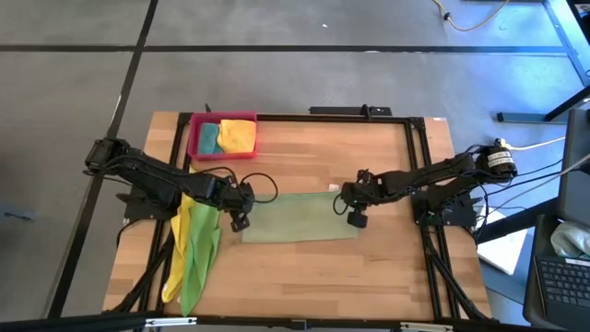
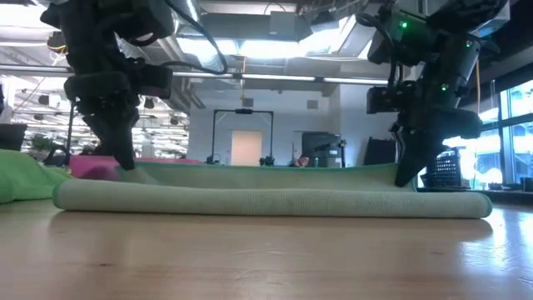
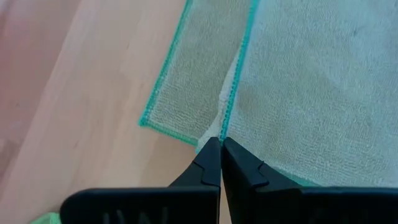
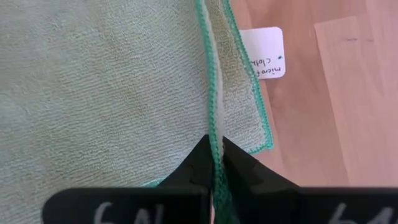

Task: Fold microfiber towels
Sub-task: Fold the light green microfiber towel

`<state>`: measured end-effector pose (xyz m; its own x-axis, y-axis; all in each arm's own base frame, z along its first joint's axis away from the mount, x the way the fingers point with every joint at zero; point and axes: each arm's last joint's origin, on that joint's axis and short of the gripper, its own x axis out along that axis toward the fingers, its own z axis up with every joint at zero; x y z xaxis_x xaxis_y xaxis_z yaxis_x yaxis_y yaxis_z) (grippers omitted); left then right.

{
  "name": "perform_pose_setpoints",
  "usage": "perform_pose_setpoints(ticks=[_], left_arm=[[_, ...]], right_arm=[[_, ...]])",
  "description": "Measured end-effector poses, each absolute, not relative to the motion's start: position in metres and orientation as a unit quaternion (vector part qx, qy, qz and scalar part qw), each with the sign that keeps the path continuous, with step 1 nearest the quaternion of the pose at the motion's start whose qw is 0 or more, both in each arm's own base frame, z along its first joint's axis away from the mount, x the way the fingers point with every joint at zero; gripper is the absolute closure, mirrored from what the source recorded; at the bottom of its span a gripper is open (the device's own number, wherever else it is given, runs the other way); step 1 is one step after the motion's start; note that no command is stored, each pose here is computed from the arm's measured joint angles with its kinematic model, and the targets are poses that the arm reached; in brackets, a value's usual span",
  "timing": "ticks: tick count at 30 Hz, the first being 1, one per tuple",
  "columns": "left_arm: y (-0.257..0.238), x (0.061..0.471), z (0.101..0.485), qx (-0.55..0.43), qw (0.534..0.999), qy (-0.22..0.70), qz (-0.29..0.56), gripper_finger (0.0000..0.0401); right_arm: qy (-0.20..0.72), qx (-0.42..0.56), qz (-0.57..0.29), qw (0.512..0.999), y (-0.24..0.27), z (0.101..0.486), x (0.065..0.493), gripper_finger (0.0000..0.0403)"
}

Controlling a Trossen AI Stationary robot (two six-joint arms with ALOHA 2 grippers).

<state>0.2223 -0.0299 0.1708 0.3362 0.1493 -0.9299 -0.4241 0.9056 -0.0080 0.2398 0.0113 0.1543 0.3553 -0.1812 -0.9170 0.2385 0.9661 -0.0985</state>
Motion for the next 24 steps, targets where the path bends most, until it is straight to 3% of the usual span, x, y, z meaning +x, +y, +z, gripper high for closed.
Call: perform_pose_setpoints(ticks=[8,13,19,24], left_arm=[[-0.029,0.222,0.17,-0.119,0.806,0.549,0.185,0.0398],[-0.029,0.222,0.17,-0.115,0.806,0.551,0.182,0.0363],[-0.028,0.22,0.178,-0.1,0.791,0.569,0.201,0.0311],[-0.026,0.218,0.199,-0.078,0.799,0.556,0.216,0.0293]], right_arm=[[0.549,0.026,-0.127,0.826,0.011,0.155,0.241,0.0382],[0.551,0.034,-0.117,0.826,0.012,0.155,0.241,0.0376],[0.551,0.034,-0.118,0.825,0.012,0.161,0.237,0.0335],[0.555,0.031,-0.136,0.82,0.011,0.181,0.232,0.0292]])
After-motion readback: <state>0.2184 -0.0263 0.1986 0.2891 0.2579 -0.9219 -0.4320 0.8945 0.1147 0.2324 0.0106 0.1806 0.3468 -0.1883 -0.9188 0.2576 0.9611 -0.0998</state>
